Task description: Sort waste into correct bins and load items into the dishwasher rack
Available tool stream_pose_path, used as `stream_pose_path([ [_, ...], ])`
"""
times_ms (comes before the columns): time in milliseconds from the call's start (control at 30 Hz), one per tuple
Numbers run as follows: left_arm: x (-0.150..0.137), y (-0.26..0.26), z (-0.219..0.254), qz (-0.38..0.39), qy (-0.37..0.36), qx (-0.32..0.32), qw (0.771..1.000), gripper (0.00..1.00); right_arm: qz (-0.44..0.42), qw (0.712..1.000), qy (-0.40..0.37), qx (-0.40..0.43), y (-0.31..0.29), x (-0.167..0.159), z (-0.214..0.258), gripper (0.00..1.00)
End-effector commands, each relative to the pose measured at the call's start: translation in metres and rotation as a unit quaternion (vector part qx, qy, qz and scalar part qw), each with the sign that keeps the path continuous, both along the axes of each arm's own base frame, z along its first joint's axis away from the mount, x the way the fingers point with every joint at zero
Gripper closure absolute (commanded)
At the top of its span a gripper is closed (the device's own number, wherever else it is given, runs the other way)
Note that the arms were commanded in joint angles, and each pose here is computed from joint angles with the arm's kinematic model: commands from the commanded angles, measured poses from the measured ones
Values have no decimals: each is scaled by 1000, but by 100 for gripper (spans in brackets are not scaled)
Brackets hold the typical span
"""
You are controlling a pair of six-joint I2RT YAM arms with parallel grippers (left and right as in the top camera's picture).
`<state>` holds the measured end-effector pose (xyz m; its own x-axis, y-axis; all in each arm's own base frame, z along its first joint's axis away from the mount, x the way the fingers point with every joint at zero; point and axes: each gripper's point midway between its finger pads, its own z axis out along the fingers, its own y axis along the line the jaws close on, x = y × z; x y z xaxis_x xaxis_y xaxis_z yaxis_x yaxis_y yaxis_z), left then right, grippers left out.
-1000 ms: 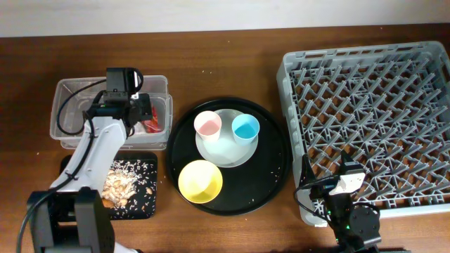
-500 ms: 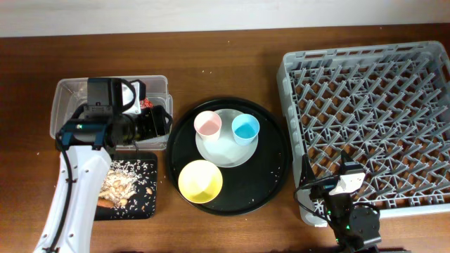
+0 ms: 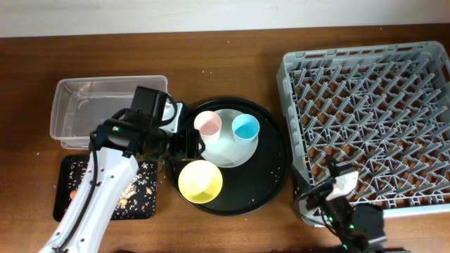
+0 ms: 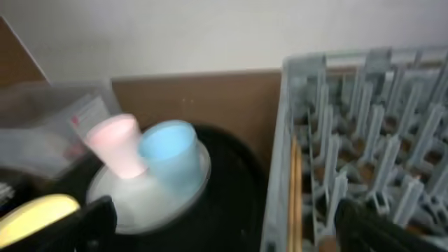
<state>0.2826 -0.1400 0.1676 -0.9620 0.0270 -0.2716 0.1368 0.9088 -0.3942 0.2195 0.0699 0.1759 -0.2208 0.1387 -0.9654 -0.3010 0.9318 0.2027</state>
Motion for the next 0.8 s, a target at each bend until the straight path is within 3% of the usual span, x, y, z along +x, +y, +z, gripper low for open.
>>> stream_pose_path([
  [0, 10, -5, 7, 15, -18, -17, 1000, 18, 7, 999, -30, 26, -2, -26, 77, 2],
  [100, 29, -6, 15, 38, -54, -25, 997, 22, -2, 999, 33, 12, -9, -47, 122, 2],
  [167, 40, 4, 14, 83, -65, -5, 994, 24, -7, 996, 93, -2, -11, -50, 141, 2],
  [333, 56, 5, 11, 106, -77, 0, 991, 32, 1, 984, 176, -15, -7, -46, 174, 2],
  [467, 67, -8, -20, 96, -61, 25, 993, 39, 1, 975, 222, -26, -6, -41, 156, 0],
  [633, 88, -6, -44, 116, -84, 87, 986, 40, -67, 948, 300, -76, -30, -32, 121, 0],
  [767, 93, -10, -63, 113, -71, 94, 987, 44, -67, 934, 340, -87, -29, -23, 103, 1],
])
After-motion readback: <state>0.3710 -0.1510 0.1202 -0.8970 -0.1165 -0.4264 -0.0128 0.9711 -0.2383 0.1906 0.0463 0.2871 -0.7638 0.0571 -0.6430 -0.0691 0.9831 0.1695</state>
